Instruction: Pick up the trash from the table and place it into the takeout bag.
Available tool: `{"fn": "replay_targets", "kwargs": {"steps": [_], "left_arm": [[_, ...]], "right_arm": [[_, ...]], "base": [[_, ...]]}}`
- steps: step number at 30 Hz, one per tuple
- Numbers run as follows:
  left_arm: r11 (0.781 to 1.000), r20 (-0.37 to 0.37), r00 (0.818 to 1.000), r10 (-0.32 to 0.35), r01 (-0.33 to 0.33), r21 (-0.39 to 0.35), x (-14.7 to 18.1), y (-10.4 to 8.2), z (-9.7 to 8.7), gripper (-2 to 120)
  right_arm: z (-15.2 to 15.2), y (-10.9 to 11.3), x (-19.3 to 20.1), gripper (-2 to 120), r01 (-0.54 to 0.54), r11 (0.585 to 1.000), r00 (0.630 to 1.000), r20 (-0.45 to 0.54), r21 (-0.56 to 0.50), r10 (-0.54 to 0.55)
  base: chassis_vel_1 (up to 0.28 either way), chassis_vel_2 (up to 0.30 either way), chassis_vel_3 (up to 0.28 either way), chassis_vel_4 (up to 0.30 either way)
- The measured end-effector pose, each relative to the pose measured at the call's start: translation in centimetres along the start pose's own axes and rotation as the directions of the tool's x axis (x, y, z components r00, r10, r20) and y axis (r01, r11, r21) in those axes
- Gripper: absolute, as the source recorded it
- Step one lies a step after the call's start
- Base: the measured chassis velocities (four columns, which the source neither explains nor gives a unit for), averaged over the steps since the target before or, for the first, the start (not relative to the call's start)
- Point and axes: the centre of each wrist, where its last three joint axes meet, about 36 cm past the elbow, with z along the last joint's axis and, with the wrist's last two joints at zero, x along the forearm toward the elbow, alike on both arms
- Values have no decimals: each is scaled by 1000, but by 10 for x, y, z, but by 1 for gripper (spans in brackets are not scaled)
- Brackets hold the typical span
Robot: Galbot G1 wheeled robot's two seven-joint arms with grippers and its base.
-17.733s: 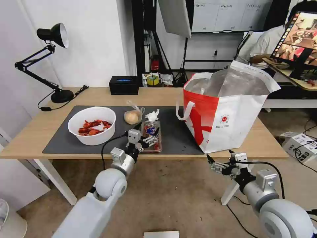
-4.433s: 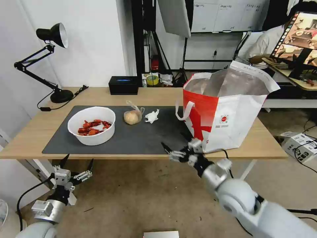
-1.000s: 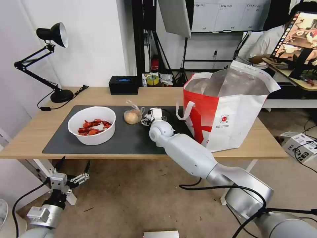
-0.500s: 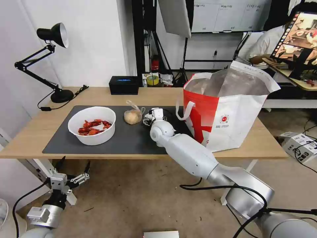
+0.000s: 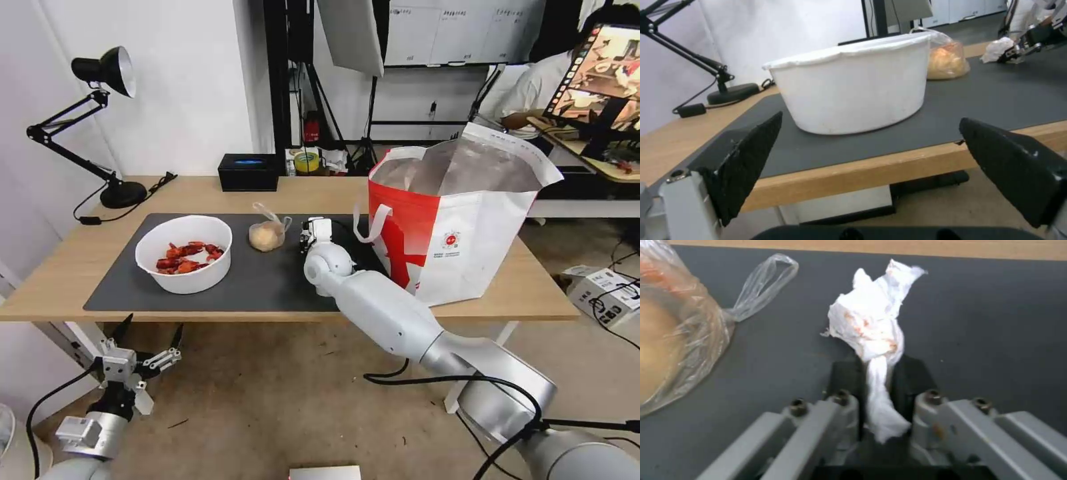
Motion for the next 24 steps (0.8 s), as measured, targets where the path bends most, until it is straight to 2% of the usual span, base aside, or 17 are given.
{"fn": "replay_targets", "kwargs": {"steps": [1,4,13,17,20,21,24], "left_arm": [[1000,0,1000,0,0,0,0,0,0,100],[1000,1,1000,1,-1,0,0,0,-1,100],[1000,-2,1000,2,-2,2,3,-3,-2,100],[1000,-5,1000,2,-2,2,4,-3,-1,100],[1000,-3,1000,6,-6,3,3,-5,-3,100],[1000,-3,1000,6,-6,3,3,-5,-3,100],[1000,-1,1000,9,-9,3,2,-6,-4,100]], "right_arm": [[0,0,0,12,0,1000,1000,0,0,0],[0,-3,5,0,28,1000,1000,10,-3,-28],[2,-21,35,0,117,993,990,83,-14,-115],[6,-34,61,0,191,982,972,138,-11,-188],[7,-49,88,0,271,963,942,204,0,-266],[7,-49,88,0,271,963,942,204,0,-266],[2,-66,114,0,346,938,889,313,19,-334]], "base": [[0,0,0,0],[0,0,0,0],[0,0,0,0],[0,0,0,0],[0,0,0,0],[0,0,0,0],[0,0,0,0]]}}
